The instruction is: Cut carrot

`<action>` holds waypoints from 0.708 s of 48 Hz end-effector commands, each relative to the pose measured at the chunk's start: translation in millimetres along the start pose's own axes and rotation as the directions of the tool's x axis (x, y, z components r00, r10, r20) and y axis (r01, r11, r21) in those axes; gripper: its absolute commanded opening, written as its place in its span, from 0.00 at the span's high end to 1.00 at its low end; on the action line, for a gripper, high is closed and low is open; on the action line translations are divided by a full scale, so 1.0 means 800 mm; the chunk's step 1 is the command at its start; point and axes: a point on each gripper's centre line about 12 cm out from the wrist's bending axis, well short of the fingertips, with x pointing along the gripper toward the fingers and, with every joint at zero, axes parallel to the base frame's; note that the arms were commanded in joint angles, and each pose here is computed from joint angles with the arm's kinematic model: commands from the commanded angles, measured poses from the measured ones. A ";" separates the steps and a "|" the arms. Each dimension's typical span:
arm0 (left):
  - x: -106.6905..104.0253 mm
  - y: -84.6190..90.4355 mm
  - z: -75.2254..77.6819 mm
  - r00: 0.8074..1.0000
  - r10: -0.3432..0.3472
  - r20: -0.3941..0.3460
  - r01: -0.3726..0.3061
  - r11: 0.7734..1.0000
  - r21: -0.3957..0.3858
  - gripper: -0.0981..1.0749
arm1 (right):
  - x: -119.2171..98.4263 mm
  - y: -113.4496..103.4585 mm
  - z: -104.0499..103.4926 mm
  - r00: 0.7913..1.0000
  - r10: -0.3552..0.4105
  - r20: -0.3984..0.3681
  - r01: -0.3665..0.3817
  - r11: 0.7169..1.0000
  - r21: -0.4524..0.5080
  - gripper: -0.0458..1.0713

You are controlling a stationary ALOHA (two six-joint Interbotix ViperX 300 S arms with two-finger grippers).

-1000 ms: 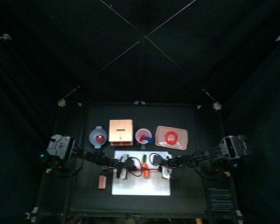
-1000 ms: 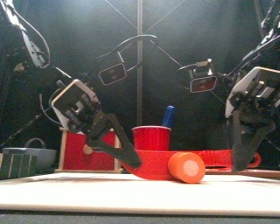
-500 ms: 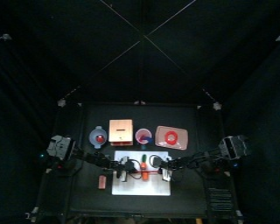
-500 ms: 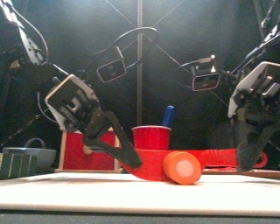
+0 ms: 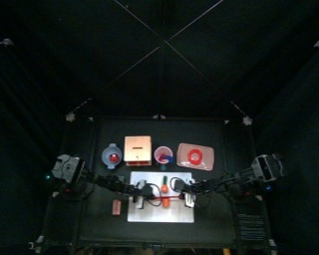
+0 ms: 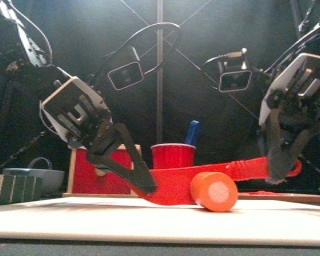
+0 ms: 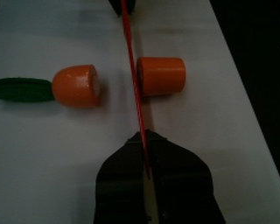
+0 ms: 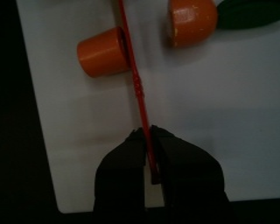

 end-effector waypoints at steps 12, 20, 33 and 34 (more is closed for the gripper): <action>-0.014 -0.004 0.047 0.994 -0.012 0.108 0.011 1.000 0.005 0.42 | -0.029 0.009 0.034 0.993 0.037 0.116 -0.038 0.999 0.006 0.73; -0.024 -0.004 0.052 0.992 -0.013 0.123 0.012 1.000 0.011 0.39 | -0.033 0.008 0.032 0.992 0.038 0.117 -0.039 0.999 0.007 0.73; -0.054 -0.002 0.063 0.985 -0.018 0.173 0.015 1.000 0.017 0.39 | -0.053 0.003 0.024 0.996 0.026 0.087 -0.027 1.000 0.016 0.73; -0.057 -0.002 0.064 0.984 -0.017 0.176 0.015 1.000 0.015 0.39 | -0.055 0.002 0.023 0.996 0.024 0.085 -0.025 1.000 0.017 0.73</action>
